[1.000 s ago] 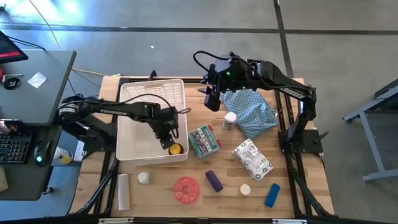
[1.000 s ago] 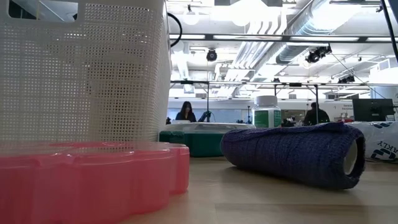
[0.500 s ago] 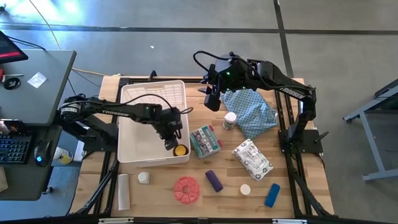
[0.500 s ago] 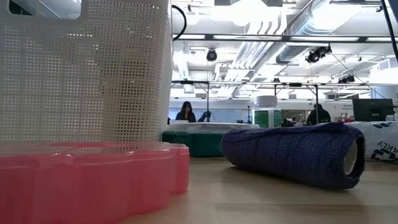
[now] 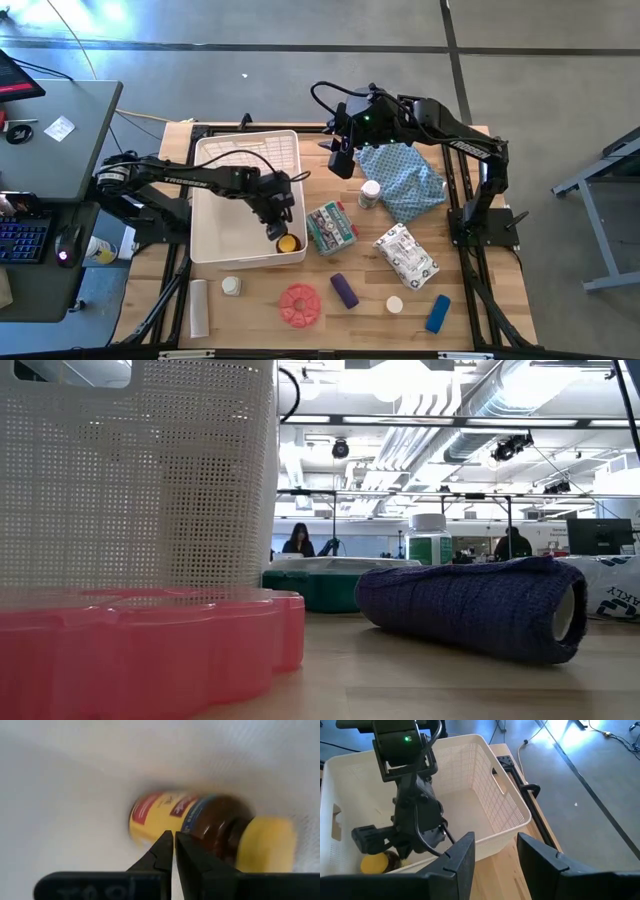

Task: Pick & place medical supplies in basket/bin
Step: Put the yellow medicine bottle into the white bin, then adjust the white bin

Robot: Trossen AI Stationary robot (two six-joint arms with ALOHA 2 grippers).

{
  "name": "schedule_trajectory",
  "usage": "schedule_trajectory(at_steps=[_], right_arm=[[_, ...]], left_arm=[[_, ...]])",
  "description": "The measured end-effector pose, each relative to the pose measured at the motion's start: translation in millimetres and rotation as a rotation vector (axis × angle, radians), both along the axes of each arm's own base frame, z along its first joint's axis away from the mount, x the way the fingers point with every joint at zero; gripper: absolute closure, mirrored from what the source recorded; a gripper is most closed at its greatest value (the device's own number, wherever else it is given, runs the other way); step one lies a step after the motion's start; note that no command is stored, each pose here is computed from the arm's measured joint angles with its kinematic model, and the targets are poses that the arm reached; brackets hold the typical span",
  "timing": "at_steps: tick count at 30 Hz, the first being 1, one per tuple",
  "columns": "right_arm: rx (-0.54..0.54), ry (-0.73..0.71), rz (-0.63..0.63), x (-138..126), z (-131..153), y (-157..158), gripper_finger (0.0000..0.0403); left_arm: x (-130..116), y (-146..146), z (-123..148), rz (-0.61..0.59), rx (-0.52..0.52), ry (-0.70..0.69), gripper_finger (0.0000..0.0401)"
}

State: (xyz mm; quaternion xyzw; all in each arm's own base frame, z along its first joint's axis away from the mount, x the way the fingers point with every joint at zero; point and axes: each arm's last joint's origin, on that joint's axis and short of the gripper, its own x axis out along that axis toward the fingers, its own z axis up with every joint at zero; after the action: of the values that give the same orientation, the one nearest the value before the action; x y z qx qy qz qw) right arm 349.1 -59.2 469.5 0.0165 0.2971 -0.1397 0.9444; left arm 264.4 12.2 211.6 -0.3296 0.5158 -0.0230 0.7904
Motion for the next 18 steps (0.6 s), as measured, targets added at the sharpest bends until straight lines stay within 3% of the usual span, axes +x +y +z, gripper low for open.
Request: schedule_trajectory(at_steps=[8,15,18], right_arm=[[0.008,-0.001,0.012,0.1,0.0,0.4,0.0265],[0.013,-0.002,0.019,0.2,-0.1,0.6,0.0265],[0.017,-0.002,0.023,0.2,-0.1,0.7,0.0265]], left_arm=[[-27.4,-1.5,-4.5,-0.085,0.057,0.222,0.0343],[-49.1,5.1,-9.3,-0.179,0.360,0.445,0.0343],[-54.1,6.9,-9.4,-0.231,0.439,0.494,0.0343]])
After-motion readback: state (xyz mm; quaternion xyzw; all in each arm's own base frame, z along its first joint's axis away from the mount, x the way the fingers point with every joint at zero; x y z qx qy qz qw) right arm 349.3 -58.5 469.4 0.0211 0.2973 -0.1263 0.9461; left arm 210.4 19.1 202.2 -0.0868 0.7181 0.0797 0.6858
